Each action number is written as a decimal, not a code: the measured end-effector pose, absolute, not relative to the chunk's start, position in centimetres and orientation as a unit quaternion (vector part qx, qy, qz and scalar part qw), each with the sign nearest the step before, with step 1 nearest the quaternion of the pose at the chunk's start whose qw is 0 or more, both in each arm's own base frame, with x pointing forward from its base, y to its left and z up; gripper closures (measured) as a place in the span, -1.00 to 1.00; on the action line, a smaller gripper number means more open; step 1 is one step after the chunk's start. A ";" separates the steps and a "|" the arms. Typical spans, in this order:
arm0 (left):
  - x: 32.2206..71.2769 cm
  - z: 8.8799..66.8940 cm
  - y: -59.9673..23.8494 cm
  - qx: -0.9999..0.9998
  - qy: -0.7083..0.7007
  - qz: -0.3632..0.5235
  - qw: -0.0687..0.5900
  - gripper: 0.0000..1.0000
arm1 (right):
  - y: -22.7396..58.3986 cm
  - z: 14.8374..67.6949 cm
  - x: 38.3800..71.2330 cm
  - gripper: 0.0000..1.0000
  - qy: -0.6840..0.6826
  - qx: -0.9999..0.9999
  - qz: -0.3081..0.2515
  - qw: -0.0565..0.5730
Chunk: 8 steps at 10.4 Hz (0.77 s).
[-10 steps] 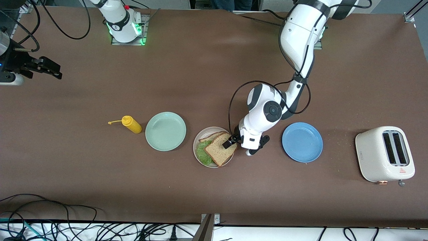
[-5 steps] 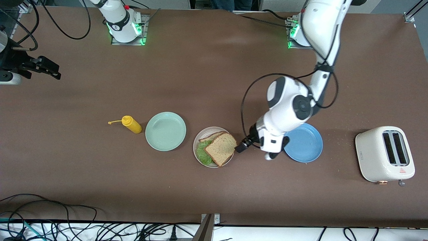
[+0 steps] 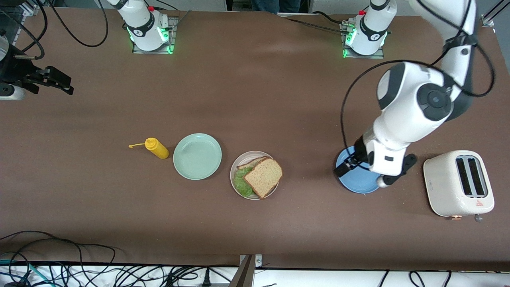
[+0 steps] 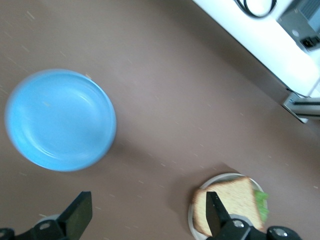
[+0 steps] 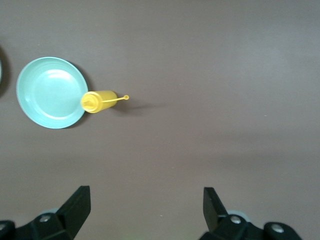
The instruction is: Make sandwich on beige plate with both arms
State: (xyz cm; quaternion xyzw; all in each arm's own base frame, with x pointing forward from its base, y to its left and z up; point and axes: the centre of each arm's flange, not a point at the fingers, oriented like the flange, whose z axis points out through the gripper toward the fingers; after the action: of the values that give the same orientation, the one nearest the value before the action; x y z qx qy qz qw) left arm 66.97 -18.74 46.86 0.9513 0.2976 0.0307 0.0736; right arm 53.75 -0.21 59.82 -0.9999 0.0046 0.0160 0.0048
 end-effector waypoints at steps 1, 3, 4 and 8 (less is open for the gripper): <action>66.9 48.4 -16.3 0.958 0.278 0.032 0.069 -1.00 | -0.2 59.8 53.8 -1.00 0.006 -1.000 0.016 0.009; 66.3 51.6 -11.0 0.972 0.227 0.025 0.061 -1.00 | -0.3 59.8 53.8 -1.00 0.007 -1.000 0.015 0.011; 65.8 52.9 -9.4 0.979 0.198 0.016 0.056 -1.00 | -0.4 59.8 53.8 -1.00 0.008 -1.000 0.014 0.012; 65.1 55.3 -7.0 0.996 0.085 0.024 0.012 -1.00 | -0.6 59.8 54.0 -1.00 0.010 -1.000 0.010 0.012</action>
State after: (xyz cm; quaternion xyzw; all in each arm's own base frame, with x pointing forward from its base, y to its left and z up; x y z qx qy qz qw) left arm 65.07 -6.96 55.31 0.9960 0.0851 0.0241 0.0116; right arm 53.97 -0.60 59.82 -0.9998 0.0100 0.0098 0.0122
